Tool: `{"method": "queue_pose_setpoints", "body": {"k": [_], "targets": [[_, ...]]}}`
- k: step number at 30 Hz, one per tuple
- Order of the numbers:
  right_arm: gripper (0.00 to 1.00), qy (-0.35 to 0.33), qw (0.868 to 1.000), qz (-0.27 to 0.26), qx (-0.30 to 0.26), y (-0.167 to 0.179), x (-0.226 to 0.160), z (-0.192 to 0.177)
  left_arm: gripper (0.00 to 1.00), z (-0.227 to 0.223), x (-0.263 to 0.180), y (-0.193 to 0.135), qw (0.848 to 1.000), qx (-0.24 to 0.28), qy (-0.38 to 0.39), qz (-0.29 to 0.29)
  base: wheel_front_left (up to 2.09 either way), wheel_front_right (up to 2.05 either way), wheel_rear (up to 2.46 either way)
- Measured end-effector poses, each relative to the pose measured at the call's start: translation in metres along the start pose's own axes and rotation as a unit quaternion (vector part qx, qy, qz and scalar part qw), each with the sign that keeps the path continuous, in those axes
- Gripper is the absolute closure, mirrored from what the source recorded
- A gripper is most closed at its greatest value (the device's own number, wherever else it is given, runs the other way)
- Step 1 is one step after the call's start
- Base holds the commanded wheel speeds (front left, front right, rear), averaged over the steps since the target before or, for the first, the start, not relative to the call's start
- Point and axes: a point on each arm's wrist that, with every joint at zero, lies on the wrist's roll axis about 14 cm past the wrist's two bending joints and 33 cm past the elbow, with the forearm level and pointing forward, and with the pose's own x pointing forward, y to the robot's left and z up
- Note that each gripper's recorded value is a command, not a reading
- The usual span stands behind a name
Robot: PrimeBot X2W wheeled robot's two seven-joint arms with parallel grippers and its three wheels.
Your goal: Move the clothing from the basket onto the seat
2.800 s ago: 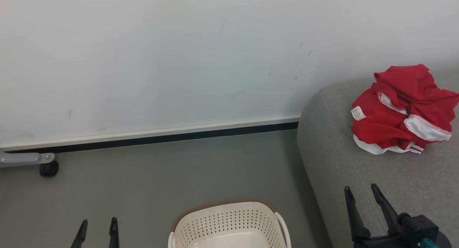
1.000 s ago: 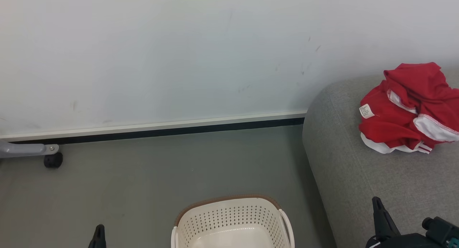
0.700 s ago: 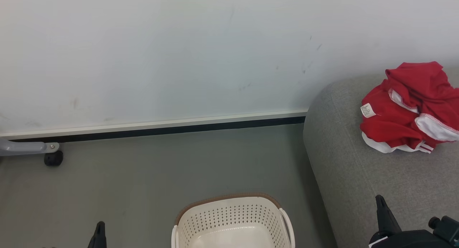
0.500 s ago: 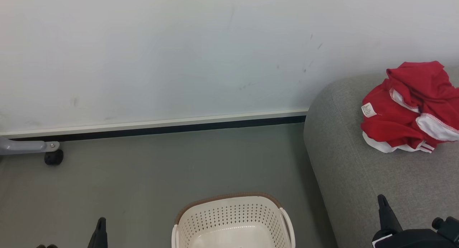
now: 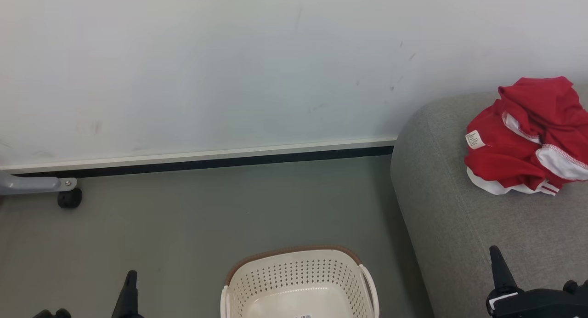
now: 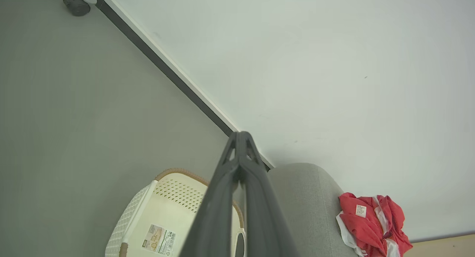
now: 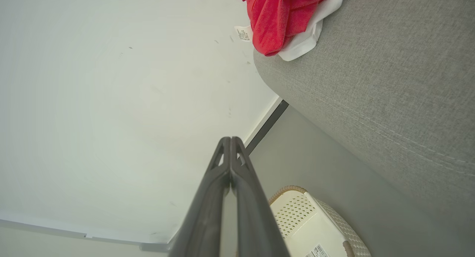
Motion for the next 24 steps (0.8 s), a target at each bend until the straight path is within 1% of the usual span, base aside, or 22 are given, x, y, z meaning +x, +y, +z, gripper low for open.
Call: {"method": "queue_pose_setpoints", "body": {"k": [4, 12, 24], "targets": [[1.0, 0.0, 1.0, -0.001, 0.022, -0.002, 0.0, 0.0, 1.0, -0.001, 0.001, -0.001, 1.0, -0.015, 0.002, -0.002, 0.0, 0.0, 0.0], [1.0, -0.001, 0.997, 0.0, 0.072, -0.003, 0.004, 0.003, 1.0, 0.0, 0.005, -0.005, 0.997, -0.071, 0.004, -0.01, 0.0, 0.0, 0.0], [1.0, -0.006, 0.988, 0.006, 0.152, -0.003, 0.007, 0.007, 1.0, 0.003, 0.012, -0.012, 0.989, -0.146, 0.006, -0.026, 0.0, 0.0, 0.0]]}}
